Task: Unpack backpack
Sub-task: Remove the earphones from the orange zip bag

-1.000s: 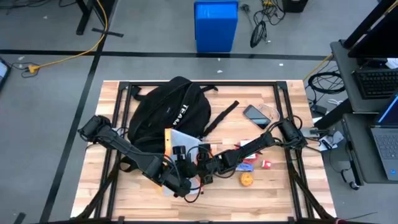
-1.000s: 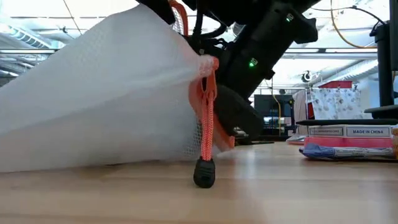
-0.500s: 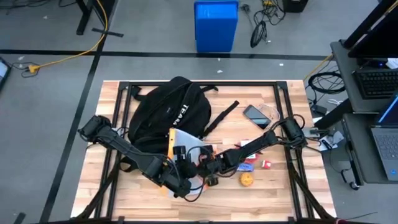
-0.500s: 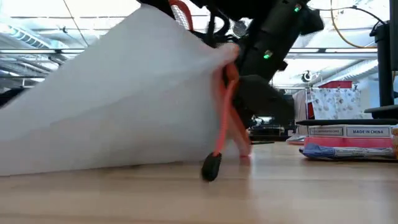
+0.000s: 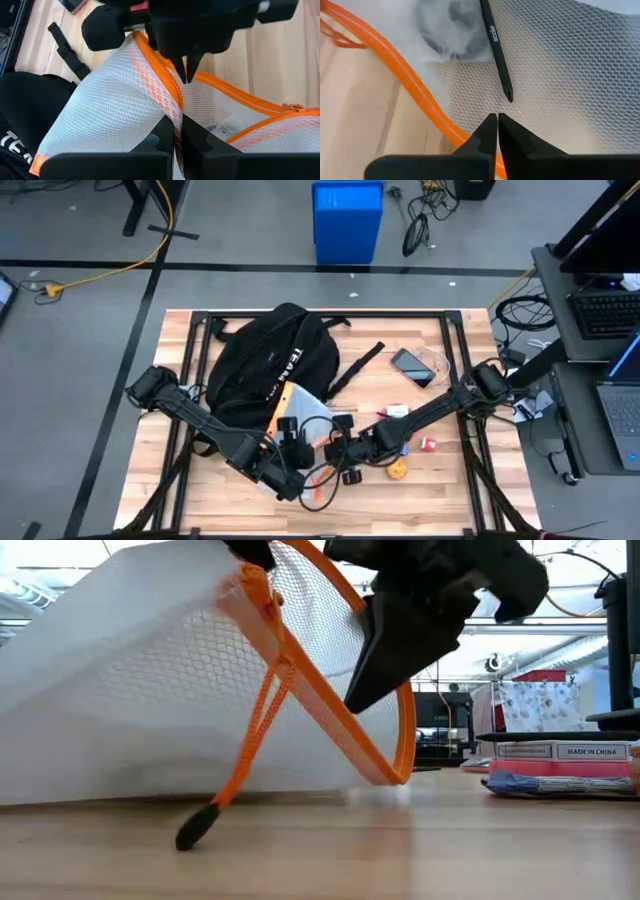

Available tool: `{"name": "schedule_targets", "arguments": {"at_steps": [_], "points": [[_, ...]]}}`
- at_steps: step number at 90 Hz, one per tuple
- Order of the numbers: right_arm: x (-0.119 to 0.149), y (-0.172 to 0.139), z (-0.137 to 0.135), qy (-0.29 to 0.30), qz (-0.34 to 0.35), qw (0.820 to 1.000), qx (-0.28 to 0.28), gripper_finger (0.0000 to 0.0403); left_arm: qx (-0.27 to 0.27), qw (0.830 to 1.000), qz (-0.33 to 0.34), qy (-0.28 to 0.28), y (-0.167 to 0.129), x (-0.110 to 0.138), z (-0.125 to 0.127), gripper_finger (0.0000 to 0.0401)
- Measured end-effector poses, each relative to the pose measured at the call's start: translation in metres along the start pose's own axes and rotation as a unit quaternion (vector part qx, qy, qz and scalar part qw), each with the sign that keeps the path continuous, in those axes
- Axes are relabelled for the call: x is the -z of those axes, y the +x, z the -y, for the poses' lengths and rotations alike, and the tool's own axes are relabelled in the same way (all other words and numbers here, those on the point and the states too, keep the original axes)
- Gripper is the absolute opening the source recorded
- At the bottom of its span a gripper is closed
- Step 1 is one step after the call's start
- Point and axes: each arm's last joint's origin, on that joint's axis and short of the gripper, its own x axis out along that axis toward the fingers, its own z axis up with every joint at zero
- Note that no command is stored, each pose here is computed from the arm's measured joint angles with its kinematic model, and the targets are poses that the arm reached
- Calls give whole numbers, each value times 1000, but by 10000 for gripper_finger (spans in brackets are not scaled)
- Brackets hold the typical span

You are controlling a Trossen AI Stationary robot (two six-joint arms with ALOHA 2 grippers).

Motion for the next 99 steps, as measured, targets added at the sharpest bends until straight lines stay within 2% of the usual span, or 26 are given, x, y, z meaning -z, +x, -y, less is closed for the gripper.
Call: {"name": "schedule_targets", "arguments": {"at_steps": [21, 41, 70, 84, 99], "points": [[-13, 10, -3, -10, 74, 997, -2, 11, -2, 999, 6, 51, -1, 0, 2, 0], [-15, 16, -14, -28, 94, 995, -13, 79, -11, 995, 13, 101, -5, 2, 7, 0], [-15, 25, -16, -14, 101, 994, -25, 178, -15, 995, 13, 101, -5, 2, 7, 0], [-16, 35, -15, -10, 115, 993, -23, 197, -17, 995, 14, 98, -5, 2, 7, 0], [-8, 53, -13, -22, 91, 995, -15, 197, -22, 998, 6, 55, -5, 4, 5, 0]]}}
